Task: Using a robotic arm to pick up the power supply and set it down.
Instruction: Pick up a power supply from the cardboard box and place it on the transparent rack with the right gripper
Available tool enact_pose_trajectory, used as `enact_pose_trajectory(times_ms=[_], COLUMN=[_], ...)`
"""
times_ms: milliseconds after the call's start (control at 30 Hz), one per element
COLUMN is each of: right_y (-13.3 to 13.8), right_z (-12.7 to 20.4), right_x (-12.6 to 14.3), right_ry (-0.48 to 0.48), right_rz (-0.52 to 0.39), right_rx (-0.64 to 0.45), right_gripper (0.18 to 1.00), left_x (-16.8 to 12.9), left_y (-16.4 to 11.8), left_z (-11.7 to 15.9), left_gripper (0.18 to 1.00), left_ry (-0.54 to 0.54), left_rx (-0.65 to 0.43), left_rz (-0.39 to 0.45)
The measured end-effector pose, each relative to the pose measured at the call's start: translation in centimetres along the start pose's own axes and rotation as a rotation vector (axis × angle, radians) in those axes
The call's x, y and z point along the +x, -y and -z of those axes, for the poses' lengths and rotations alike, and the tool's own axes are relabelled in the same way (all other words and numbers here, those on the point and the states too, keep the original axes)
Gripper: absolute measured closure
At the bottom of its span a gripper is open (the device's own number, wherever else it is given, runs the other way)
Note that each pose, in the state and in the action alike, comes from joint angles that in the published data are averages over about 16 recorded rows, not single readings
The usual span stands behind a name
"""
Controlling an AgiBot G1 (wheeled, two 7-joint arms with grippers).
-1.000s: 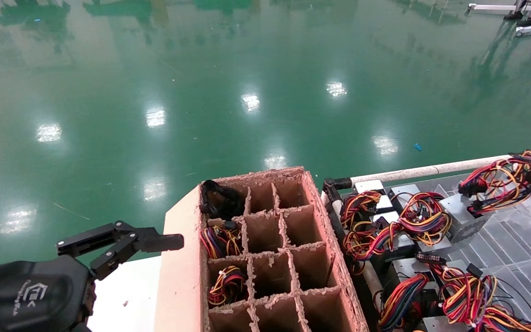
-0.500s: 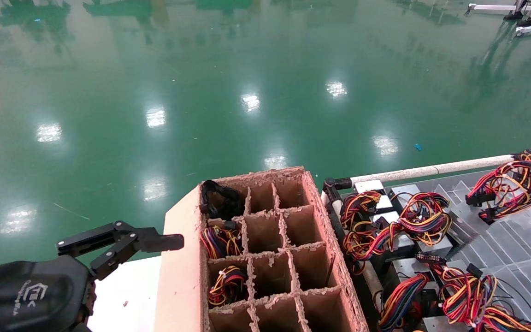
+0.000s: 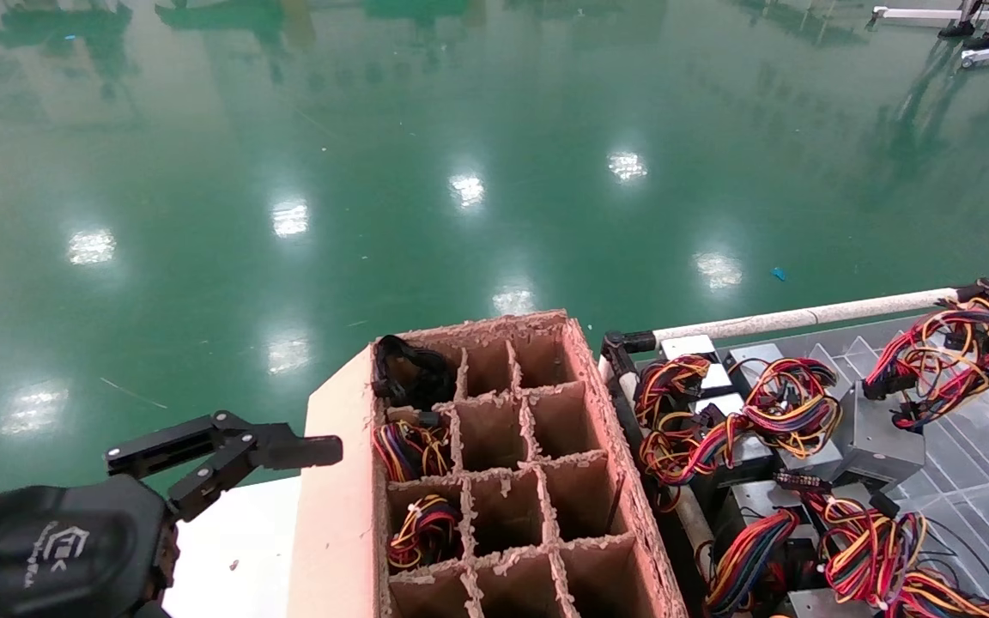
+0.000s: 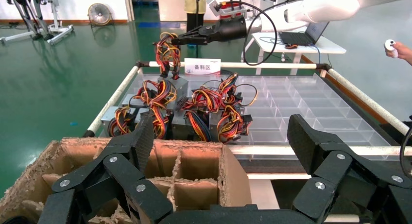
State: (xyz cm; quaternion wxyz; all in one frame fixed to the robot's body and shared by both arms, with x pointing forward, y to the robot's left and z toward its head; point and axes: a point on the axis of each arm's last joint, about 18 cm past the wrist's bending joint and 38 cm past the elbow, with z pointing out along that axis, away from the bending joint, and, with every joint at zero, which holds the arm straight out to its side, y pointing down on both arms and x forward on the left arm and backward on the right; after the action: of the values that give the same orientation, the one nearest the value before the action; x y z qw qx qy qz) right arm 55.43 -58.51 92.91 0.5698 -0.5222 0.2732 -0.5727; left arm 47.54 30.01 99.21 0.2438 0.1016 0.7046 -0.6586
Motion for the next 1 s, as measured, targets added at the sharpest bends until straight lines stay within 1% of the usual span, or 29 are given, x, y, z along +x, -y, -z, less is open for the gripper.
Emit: enact_pose_trajectory(times_ms=[300, 567, 1000], right_y=[0.4, 1.1, 1.6], right_z=[0.2, 1.4, 3.3], right_x=[-0.5, -0.6, 0.2], right_ry=[0.044, 0.092, 0.094], right_rz=[0.041, 0.104, 0.158], right_rx=[-0.006, -0.014, -0.032], right_gripper=[0.982, 0.982, 0.982], left_x=[0.0, 0.0, 0.0], left_y=[0.0, 0.0, 0.0], left_z=[0.0, 0.0, 0.0], left_gripper=[0.184, 0.184, 0.184], left_ry=[0.000, 0.000, 0.000], left_rx=[0.000, 0.000, 0.000], left_rz=[0.000, 0.000, 0.000])
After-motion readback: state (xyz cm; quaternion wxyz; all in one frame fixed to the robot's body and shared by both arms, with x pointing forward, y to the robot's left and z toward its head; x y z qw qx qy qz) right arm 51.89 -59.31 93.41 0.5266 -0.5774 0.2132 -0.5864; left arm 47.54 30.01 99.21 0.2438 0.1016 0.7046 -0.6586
